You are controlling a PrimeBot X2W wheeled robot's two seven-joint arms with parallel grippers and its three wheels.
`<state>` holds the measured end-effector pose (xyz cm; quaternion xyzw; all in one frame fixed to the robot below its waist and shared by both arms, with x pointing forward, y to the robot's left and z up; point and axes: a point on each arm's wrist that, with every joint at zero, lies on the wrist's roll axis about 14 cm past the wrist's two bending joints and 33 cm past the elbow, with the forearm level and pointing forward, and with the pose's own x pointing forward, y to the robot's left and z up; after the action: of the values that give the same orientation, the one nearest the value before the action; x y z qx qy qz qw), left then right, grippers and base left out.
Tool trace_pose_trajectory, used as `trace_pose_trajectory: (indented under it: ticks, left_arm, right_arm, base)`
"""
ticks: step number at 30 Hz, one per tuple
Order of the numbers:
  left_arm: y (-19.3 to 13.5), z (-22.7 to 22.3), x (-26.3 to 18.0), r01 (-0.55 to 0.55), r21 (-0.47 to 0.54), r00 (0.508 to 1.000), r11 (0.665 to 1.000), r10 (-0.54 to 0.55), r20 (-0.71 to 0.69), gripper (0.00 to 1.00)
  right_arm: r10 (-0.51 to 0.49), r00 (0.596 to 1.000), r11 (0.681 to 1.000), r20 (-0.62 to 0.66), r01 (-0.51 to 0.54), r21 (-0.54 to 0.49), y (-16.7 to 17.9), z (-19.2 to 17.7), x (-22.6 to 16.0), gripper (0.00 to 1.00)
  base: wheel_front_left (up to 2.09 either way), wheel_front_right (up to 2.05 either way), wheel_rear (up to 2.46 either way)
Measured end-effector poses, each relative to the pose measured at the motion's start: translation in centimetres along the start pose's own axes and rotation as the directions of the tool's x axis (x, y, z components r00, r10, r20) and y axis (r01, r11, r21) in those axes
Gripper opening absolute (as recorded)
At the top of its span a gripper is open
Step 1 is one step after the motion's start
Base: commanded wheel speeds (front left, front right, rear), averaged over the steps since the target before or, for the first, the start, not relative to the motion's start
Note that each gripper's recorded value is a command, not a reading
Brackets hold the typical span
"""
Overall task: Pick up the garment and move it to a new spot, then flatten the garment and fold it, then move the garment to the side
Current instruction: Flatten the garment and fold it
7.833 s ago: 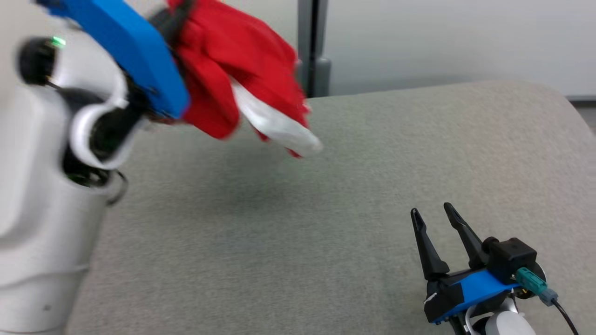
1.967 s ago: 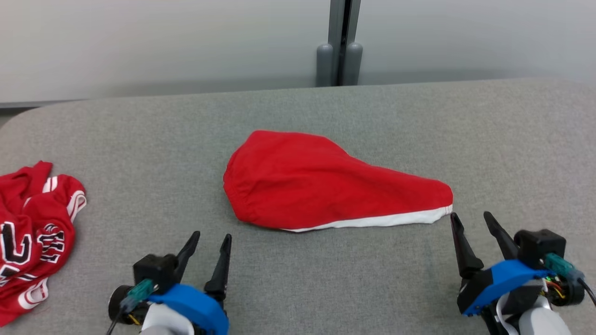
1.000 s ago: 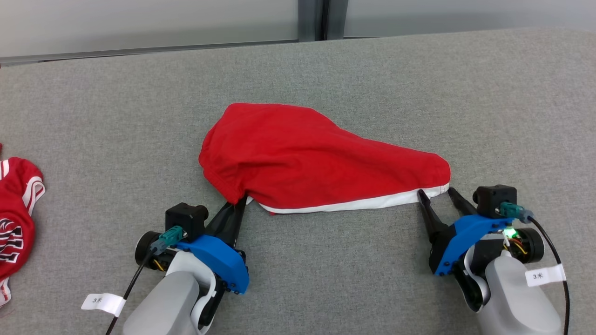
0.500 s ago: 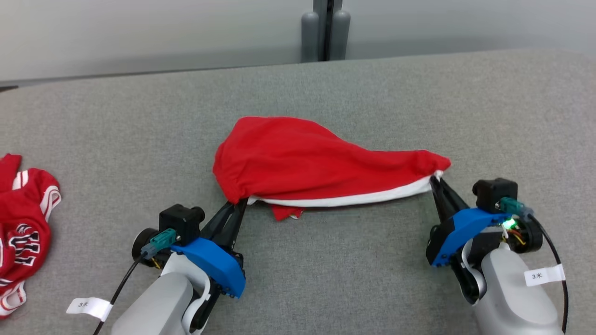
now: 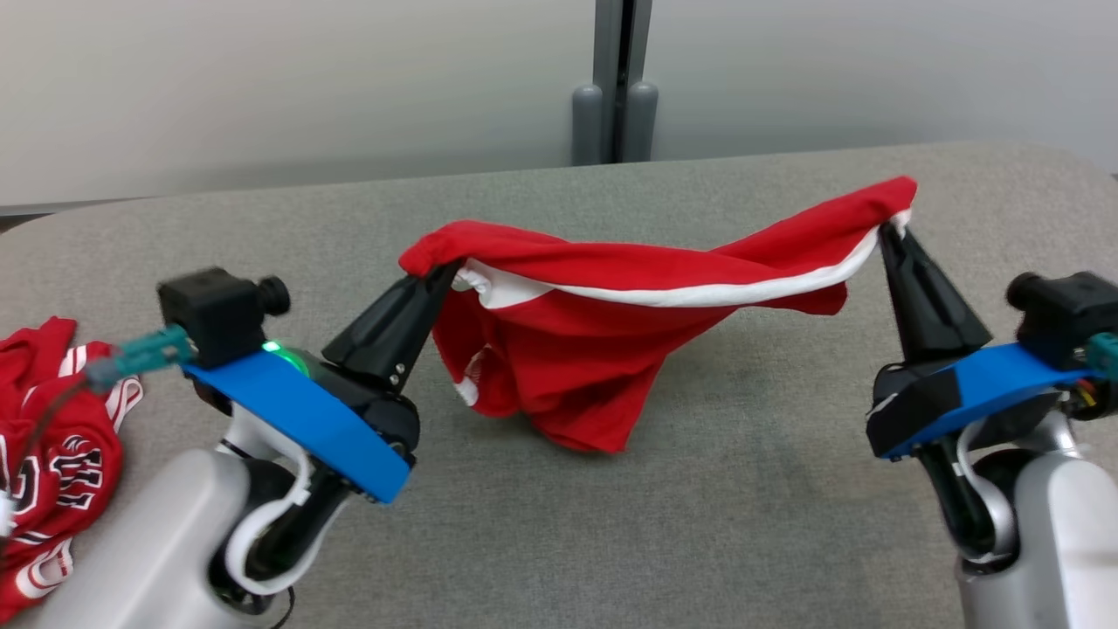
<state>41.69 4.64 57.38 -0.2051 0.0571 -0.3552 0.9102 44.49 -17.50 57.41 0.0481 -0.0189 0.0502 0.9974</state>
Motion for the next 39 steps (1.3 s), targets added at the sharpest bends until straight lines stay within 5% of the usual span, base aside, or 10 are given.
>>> trace_pose_trajectory:
  ticks: [4, 10, 17, 25, 28, 32, 39]
  left_arm:
    - [0.1, 1.3, 0.3, 0.025, -0.011, 0.996, 1.000, -0.026, -0.085, 0.00]
    - [5.4, 3.1, 4.6, -0.042, 0.045, 0.992, 0.998, 0.047, -0.118, 0.00]
    - [11.5, 9.7, 10.2, -0.159, 0.196, 0.984, 0.968, 0.139, 0.111, 0.00]
    - [10.8, 13.8, 11.6, -0.147, 0.257, 0.952, 0.955, 0.066, 0.298, 0.00]
    - [10.6, 10.7, 11.6, -0.109, 0.242, 0.970, 0.964, 0.050, 0.236, 0.00]
    - [11.3, 1.1, 9.8, -0.097, 0.166, 0.995, 0.981, 0.097, 0.005, 0.00]
    - [8.9, -12.1, 2.2, -0.128, -0.023, 0.921, 0.992, 0.110, -0.374, 0.00]
  right_arm:
    - [0.008, 1.000, 1.000, 0.016, -0.008, 0.006, 0.0, 2.2, 0.0, 0.00]
    - [0.054, 0.998, 0.997, 0.040, -0.056, 0.054, 0.3, 3.3, 5.3, 0.00]
    - [0.096, 0.965, 0.993, 0.244, -0.111, 0.046, 1.0, 6.7, 13.2, 0.00]
    - [0.128, 0.931, 0.991, 0.342, -0.130, -0.017, 1.8, 8.0, 15.4, 0.00]
    - [0.124, 0.958, 0.992, 0.257, -0.122, -0.027, 1.3, 4.8, 15.4, 0.00]
    - [0.089, 0.996, 0.995, -0.010, -0.089, 0.038, 0.3, -4.6, 12.6, 0.00]
    - [0.020, 0.939, 0.997, -0.343, 0.008, 0.082, -1.9, -14.4, 4.7, 0.00]
  base:
    - [0.00, 0.00, 0.00]
    - [0.00, 0.00, 0.00]
    - [0.00, 0.00, 0.00]
    - [0.00, 0.00, 0.00]
    - [0.00, 0.00, 0.00]
    - [0.00, 0.00, 0.00]
    - [0.00, 0.00, 0.00]
